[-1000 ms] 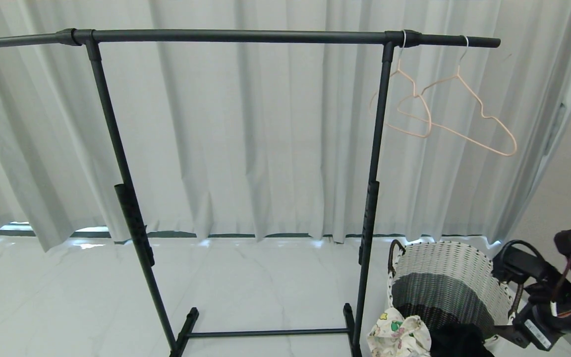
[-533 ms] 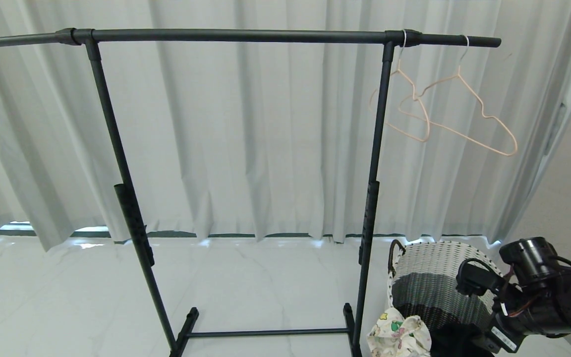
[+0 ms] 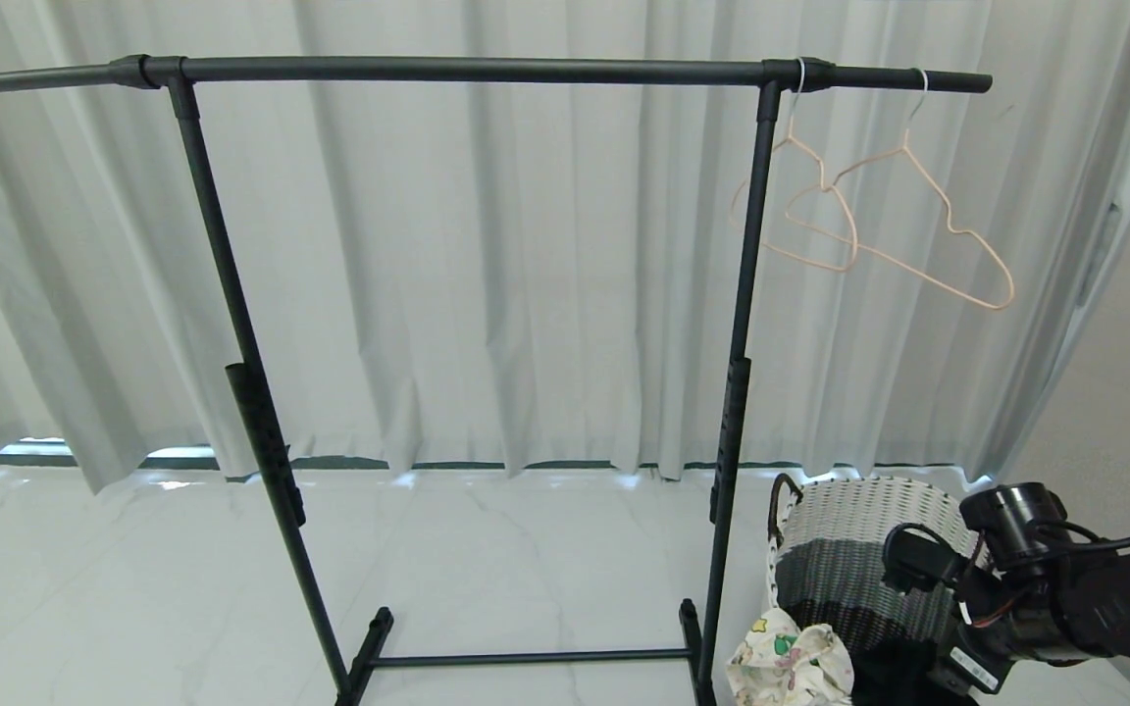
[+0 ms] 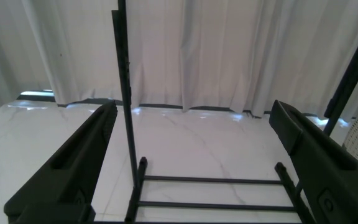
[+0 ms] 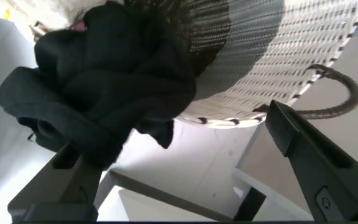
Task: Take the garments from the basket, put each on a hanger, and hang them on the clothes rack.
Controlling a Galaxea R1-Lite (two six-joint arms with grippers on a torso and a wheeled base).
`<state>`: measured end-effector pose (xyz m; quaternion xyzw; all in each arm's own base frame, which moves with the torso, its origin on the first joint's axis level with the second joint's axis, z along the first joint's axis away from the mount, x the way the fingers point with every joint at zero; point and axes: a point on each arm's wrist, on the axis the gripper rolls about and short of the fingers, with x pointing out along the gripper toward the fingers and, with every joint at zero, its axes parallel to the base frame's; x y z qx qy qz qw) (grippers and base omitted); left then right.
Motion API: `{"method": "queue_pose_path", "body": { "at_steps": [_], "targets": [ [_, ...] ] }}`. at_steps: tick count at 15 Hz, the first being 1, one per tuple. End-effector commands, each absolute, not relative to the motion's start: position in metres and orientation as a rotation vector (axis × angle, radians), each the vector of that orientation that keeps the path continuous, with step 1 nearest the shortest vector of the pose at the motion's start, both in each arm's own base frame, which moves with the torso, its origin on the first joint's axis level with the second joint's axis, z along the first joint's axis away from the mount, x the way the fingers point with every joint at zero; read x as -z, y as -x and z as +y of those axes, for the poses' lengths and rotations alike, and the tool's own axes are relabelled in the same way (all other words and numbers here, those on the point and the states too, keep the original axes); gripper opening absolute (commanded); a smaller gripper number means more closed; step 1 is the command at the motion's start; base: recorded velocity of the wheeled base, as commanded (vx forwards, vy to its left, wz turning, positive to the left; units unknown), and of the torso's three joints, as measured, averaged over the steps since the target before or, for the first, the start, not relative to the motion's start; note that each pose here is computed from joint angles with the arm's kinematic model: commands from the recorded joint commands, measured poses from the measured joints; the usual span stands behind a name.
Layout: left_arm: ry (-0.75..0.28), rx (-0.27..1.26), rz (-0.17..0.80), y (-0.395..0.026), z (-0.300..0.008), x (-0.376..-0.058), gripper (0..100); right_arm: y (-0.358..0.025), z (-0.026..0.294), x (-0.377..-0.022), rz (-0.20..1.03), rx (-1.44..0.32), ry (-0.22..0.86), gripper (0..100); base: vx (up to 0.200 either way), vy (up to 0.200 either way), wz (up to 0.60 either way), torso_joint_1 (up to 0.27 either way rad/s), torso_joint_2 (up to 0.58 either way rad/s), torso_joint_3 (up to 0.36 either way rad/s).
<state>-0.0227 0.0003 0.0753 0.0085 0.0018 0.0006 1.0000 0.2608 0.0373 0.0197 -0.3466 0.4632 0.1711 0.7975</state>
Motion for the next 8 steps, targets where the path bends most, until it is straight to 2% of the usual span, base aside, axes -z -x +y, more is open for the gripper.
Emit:
{"method": "queue_pose_path", "body": {
  "at_steps": [1,5,8],
  "targets": [
    [-0.017,-0.002,0.003,0.023,0.0,-0.075,100,-0.261,0.038,-0.017,1.002,-0.372,0.746,0,0.0,0.0,0.0,0.0,0.0,0.0],
    [-0.014,-0.003,0.003,0.023,0.0,-0.075,100,-0.253,0.037,-0.038,0.94,-0.36,0.739,0,0.0,0.0,0.0,0.0,0.0,0.0],
    [-0.012,-0.003,0.003,0.023,0.0,-0.075,100,-0.241,0.035,-0.071,0.875,-0.339,0.733,0,0.0,0.0,0.0,0.0,0.0,0.0]
  ]
}}
